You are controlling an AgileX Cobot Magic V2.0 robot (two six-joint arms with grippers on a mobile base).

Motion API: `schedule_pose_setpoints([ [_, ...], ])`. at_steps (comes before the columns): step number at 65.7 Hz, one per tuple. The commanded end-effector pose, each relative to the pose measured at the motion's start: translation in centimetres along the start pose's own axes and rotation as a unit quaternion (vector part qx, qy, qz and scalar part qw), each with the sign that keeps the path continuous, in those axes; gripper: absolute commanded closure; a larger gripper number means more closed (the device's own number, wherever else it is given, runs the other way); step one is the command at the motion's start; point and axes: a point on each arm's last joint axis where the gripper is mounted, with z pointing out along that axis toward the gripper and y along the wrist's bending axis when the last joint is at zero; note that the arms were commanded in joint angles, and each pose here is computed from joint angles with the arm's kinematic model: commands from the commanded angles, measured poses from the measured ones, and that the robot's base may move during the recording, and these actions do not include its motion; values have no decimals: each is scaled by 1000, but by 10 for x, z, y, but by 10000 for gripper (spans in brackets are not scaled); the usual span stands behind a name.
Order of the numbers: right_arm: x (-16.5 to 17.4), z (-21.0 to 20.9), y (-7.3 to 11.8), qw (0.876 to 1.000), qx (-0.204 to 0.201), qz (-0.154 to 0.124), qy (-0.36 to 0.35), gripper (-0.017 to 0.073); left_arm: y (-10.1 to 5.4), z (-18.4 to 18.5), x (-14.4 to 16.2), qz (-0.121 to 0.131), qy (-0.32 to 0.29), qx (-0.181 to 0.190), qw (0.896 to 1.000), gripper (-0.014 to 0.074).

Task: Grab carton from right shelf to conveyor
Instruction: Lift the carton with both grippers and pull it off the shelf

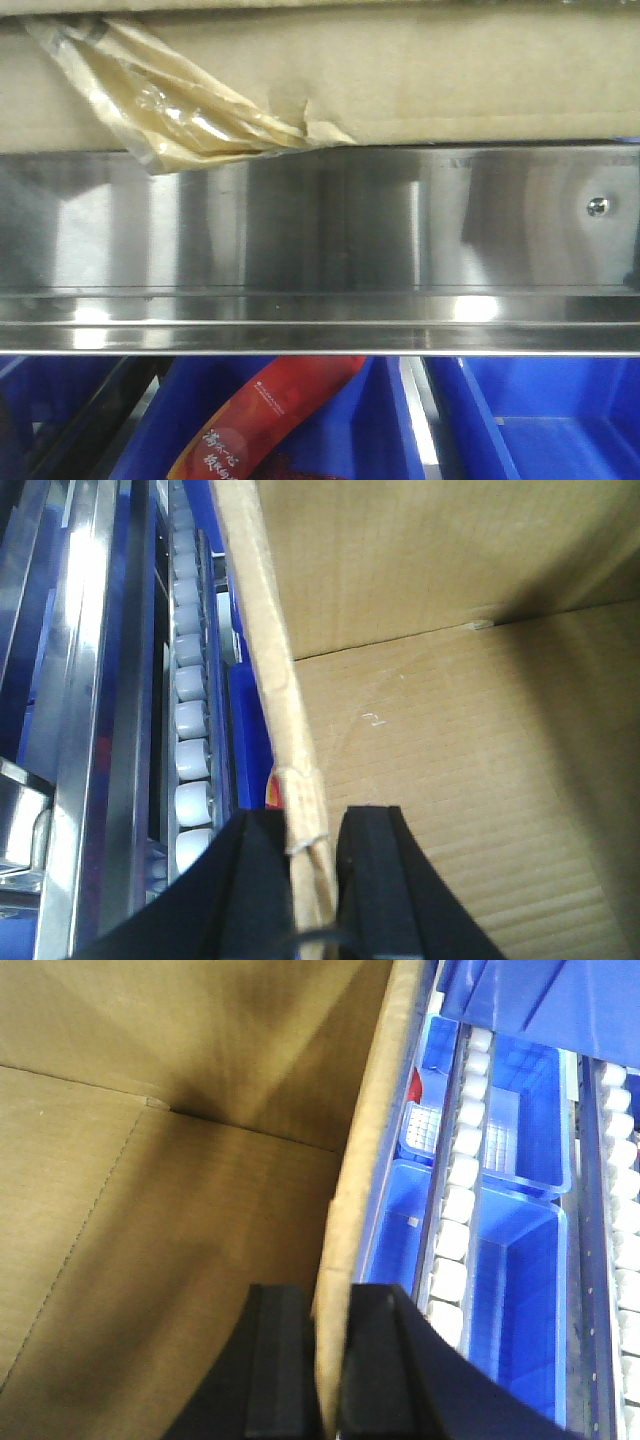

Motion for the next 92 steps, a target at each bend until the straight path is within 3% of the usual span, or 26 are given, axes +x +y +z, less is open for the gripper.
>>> schedule_pose_setpoints([
  [1, -7, -8, 4, 998, -27, -7, -49, 629, -6, -7, -4, 1, -31, 36, 999, 605],
  [58, -21, -11, 8, 990, -50, -6, -132, 629, -6, -7, -4, 1, -31, 36, 999, 605],
  [92, -23, -10, 9, 989, -51, -6, -137, 629, -6, -7, -4, 1, -31, 36, 999, 605],
])
